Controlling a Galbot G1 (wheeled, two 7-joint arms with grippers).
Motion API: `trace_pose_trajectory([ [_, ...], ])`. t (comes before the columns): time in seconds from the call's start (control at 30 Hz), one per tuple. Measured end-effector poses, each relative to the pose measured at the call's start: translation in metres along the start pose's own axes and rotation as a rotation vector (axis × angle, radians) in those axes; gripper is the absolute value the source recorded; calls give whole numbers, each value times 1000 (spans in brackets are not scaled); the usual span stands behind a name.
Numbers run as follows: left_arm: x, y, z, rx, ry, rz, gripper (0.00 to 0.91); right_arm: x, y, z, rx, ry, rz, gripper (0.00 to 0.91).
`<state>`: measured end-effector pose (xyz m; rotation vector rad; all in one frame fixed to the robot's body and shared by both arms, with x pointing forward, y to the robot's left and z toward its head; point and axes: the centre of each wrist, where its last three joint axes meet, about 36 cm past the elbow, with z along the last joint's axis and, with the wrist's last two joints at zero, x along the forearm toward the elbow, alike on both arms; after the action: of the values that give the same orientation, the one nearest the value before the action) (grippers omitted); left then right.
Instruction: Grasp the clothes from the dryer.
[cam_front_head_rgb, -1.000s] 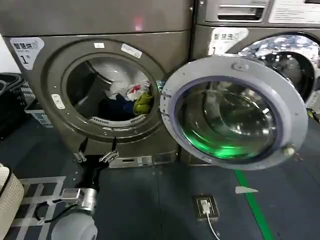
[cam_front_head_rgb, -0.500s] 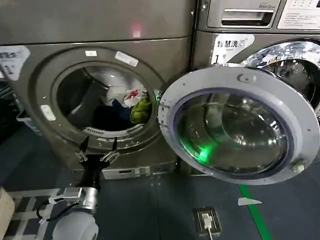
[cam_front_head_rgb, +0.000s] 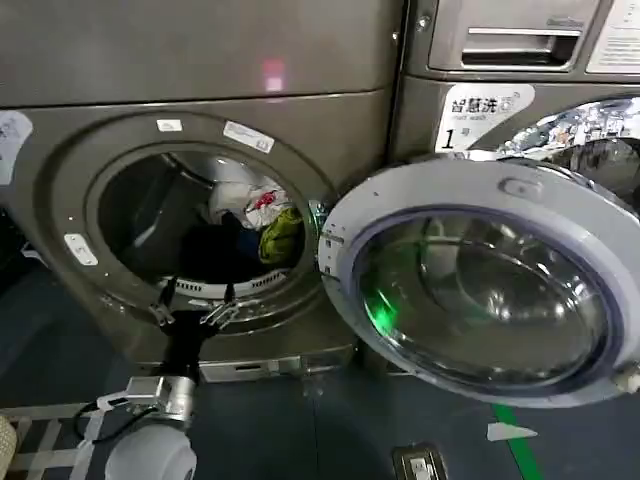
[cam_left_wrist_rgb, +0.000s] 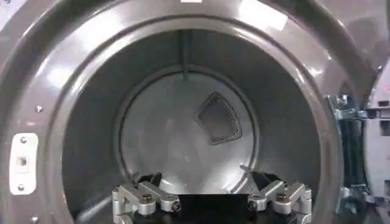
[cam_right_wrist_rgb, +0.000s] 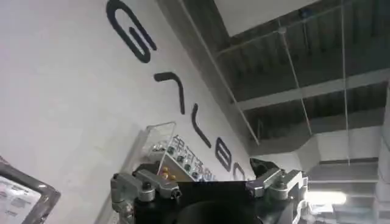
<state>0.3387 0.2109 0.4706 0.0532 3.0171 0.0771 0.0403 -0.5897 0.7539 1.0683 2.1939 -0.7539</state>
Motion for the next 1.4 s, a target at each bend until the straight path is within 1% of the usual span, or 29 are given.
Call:
trace_pose_trajectory([
  [1.4, -6, -2, 2, 11, -2, -2, 907, 1, -1, -1, 7, -9, -8, 907],
])
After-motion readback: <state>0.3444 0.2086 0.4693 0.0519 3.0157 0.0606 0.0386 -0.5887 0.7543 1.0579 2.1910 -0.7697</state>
